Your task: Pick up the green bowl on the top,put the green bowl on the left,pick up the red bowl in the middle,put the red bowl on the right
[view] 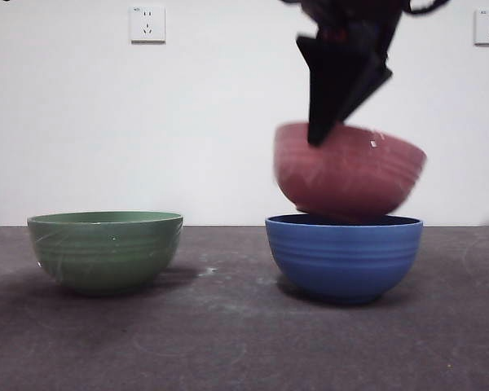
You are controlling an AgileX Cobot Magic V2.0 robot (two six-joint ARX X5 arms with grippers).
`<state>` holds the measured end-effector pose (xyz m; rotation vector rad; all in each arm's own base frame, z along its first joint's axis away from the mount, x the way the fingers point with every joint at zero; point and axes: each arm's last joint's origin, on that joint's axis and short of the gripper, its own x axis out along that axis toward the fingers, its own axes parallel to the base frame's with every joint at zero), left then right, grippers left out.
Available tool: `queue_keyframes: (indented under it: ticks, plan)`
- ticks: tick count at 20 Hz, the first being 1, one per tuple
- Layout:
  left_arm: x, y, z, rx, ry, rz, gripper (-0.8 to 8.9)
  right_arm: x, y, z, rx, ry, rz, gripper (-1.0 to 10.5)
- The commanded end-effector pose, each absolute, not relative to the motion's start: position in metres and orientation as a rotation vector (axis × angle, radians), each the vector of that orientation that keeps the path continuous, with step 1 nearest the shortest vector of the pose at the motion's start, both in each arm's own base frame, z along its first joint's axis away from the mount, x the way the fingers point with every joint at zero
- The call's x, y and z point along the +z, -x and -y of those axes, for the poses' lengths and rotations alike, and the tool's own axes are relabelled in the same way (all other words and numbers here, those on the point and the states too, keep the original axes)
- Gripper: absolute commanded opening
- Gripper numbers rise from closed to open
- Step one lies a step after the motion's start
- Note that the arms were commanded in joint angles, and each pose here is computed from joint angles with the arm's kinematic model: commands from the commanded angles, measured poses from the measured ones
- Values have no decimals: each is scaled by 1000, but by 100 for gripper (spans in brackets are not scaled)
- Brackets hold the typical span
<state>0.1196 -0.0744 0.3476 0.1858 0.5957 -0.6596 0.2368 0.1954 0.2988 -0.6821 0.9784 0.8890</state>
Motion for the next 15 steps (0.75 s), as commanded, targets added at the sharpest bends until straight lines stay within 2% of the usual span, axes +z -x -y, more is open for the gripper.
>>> queue_keyframes:
  ticks: [1,9,15]
  plan:
    - [349,-120,74,-653,-173,-586,405,313,-225,-204,923,693,-940,23]
    - [352,-122,74,-623,-172,-547,405,313,-164,-255,1089,740,-923,-12]
    - [352,-123,74,-602,-177,-542,405,281,-168,-283,1099,765,-991,-13]
